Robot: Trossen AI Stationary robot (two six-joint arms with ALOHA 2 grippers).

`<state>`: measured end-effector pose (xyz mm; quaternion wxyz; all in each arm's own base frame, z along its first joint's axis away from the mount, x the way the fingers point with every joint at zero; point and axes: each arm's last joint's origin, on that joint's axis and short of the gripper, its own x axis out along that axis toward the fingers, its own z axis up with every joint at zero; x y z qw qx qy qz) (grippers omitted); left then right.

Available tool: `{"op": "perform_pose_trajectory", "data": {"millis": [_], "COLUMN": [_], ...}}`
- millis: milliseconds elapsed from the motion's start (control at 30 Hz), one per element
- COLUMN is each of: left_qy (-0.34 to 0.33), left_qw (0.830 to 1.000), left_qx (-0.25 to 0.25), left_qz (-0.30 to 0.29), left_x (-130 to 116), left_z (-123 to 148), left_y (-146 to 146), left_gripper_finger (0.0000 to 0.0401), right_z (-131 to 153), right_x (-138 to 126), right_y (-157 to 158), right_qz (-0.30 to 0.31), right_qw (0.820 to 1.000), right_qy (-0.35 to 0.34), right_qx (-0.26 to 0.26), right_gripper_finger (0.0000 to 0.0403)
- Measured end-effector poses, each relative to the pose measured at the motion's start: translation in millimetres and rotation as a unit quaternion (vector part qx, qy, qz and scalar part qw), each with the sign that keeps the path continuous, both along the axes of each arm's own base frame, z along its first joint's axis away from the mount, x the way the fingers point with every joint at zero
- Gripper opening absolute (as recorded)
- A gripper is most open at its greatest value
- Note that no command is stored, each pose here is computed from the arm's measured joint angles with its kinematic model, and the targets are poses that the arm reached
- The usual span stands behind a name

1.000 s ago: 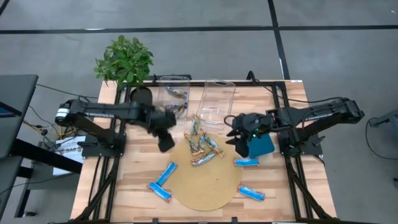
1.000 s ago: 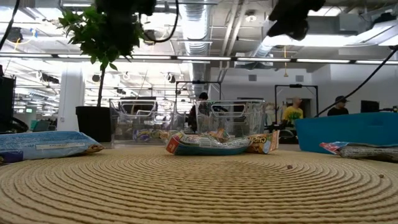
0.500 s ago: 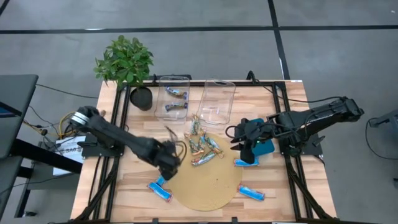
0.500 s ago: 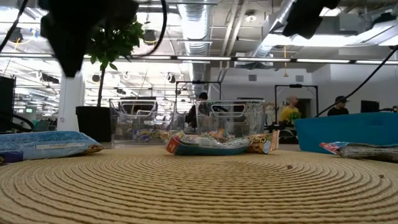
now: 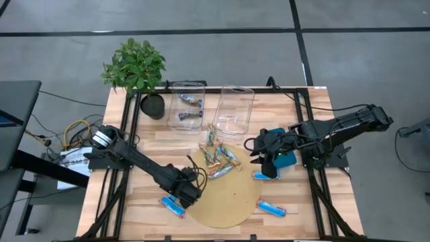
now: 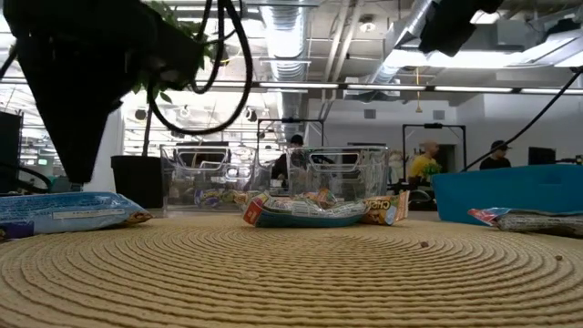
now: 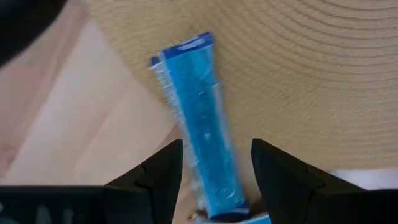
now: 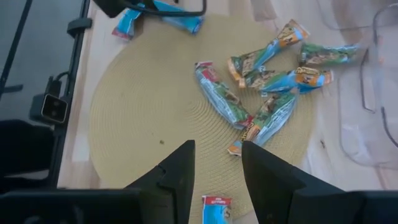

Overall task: Pick and place Granola Bars by type
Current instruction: Put the blue granola bar into the left transparent bin

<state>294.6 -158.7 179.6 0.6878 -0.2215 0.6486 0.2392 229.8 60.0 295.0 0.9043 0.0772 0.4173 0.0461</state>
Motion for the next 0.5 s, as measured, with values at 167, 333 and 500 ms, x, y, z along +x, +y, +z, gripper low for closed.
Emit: {"op": "perform_pose_trajectory", "data": {"millis": [167,333,500], "left_qy": [-0.008,0.017,0.02], "left_qw": [1.0,0.999,0.999], "left_qx": [-0.007,-0.002,0.0], "left_qz": [0.01,0.027,0.034], "left_x": [-1.1,-12.0,-14.9], "left_z": [-13.4,-28.1,-33.1], "left_y": [0.3,3.5,4.8], "left_gripper_finger": [0.0185,0.0185,0.0185], "right_z": [-0.7,-0.8,-1.0], "right_x": [-3.5,-5.3,-5.8], "right_y": [9.6,14.2,14.8], "right_qz": [0.056,0.068,0.069], "right_qw": [0.998,0.998,0.998], "right_qy": [0.003,0.004,0.005], "right_qx": [-0.011,-0.011,-0.012], "right_gripper_finger": [0.0122,0.0123,0.0122]}}
